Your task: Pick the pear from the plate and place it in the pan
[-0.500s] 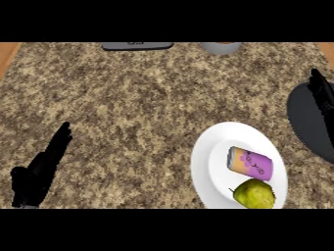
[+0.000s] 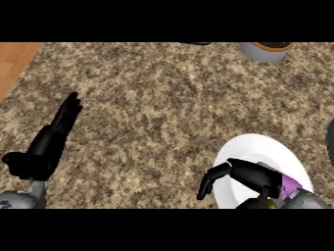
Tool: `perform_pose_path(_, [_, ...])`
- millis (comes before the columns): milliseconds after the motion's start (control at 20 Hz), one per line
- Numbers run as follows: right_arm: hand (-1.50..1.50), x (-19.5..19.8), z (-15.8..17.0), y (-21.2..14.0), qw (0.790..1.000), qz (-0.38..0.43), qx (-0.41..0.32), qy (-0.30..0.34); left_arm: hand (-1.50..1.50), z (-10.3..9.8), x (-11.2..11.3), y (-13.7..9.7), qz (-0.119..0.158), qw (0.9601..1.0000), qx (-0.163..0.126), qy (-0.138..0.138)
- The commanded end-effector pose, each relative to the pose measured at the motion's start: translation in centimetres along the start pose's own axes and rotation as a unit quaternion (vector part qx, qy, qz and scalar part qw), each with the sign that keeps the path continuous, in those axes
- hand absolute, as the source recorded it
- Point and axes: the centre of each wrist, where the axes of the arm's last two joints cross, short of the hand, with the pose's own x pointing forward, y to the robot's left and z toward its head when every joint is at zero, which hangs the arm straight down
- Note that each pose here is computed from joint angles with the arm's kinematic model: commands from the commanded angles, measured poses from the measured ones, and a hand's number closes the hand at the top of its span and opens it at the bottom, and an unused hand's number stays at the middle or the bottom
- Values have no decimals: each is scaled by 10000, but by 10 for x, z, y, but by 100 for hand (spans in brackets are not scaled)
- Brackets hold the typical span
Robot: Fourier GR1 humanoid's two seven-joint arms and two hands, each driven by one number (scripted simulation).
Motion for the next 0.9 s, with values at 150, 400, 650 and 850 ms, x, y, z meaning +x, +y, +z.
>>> perform_pose_path(150, [-150,45,-16,-40,9536,443,2614,-1424,0,-29,19,-9,240,9992,251,-193])
perform_pose_path(400, [-150,99,-30,-82,9161,1162,3529,-1509,0,-45,30,-6,249,9991,294,-175])
perform_pose_path(650, [-150,163,-49,-84,8747,2352,4019,-1345,0,-46,24,-14,192,9994,287,-73])
perform_pose_path(850, [-150,177,-59,-88,8610,2455,4241,-1360,0,-57,31,3,157,9987,476,-42])
